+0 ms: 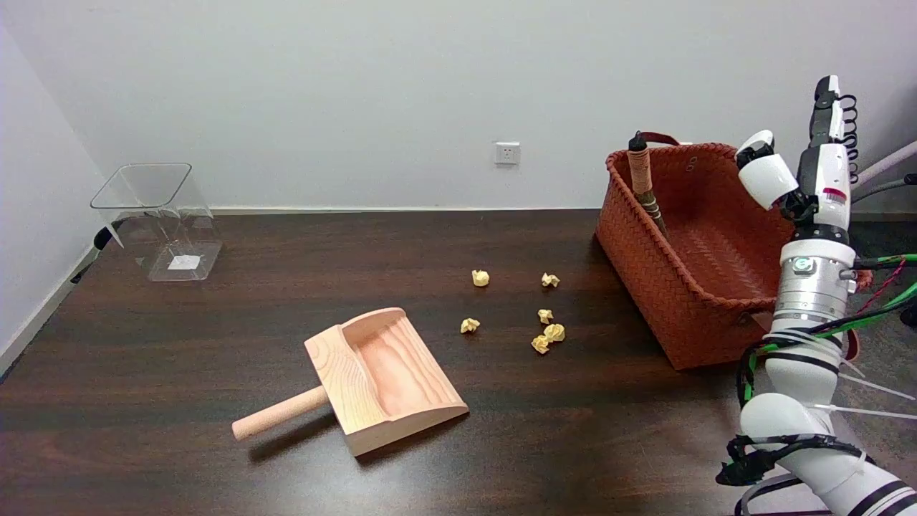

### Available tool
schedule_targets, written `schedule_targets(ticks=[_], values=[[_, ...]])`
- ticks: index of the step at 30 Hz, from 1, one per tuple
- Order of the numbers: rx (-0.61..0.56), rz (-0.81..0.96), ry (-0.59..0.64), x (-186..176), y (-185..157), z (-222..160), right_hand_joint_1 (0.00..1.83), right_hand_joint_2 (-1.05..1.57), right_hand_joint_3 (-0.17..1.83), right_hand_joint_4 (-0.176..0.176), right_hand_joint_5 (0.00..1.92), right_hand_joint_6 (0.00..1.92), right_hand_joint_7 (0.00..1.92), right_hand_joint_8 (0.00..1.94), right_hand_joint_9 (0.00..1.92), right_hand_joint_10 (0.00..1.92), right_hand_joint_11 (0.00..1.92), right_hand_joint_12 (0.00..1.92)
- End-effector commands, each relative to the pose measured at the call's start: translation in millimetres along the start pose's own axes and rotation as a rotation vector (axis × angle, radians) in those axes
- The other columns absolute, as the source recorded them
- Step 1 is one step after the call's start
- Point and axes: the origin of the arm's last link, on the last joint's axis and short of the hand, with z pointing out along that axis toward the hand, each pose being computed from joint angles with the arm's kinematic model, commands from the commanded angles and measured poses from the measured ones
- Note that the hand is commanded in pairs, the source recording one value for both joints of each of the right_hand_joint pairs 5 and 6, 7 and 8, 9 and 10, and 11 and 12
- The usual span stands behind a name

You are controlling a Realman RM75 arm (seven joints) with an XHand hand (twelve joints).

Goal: Pick up the broom.

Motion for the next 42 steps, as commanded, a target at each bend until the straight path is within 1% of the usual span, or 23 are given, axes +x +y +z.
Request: schedule_targets(ticks=[1, 9, 14, 21, 27, 33, 42], values=[[0.008, -0.012, -0.086, -17.5, -16.4, 12.2, 0.39, 0.88, 1.17, 0.0, 0.0, 0.0, 0.0, 0.0, 0.0, 0.0, 0.0, 0.0], [-0.007, 0.011, -0.161, -33.0, -23.1, 18.8, 0.4, 0.9, 1.19, 0.0, 0.0, 0.0, 0.0, 0.0, 0.0, 0.0, 0.0, 0.0], [0.002, -0.03, -0.2, -41.5, -33.2, 22.1, 0.39, 0.91, 1.2, 0.0, 0.0, 0.0, 0.0, 0.0, 0.0, 0.0, 0.0, 0.0], [0.007, -0.019, -0.261, -50.3, -40.9, 22.6, 0.4, 0.91, 1.15, 0.0, 0.0, 0.0, 0.0, 0.0, 0.0, 0.0, 0.0, 0.0], [-0.001, -0.025, -0.32, -60.3, -38.2, 23.3, 0.39, 0.93, 1.15, 0.0, 0.0, 0.0, 0.0, 0.0, 0.0, 0.0, 0.0, 0.0], [0.014, -0.047, -0.329, -64.0, -41.4, 24.5, 0.39, 0.94, 1.13, 0.0, 0.0, 0.0, 0.0, 0.0, 0.0, 0.0, 0.0, 0.0], [-0.011, -0.057, -0.358, -76.7, -31.9, 26.0, 0.39, 0.95, 1.11, 0.0, 0.0, 0.0, 0.0, 0.0, 0.0, 0.0, 0.0, 0.0]])
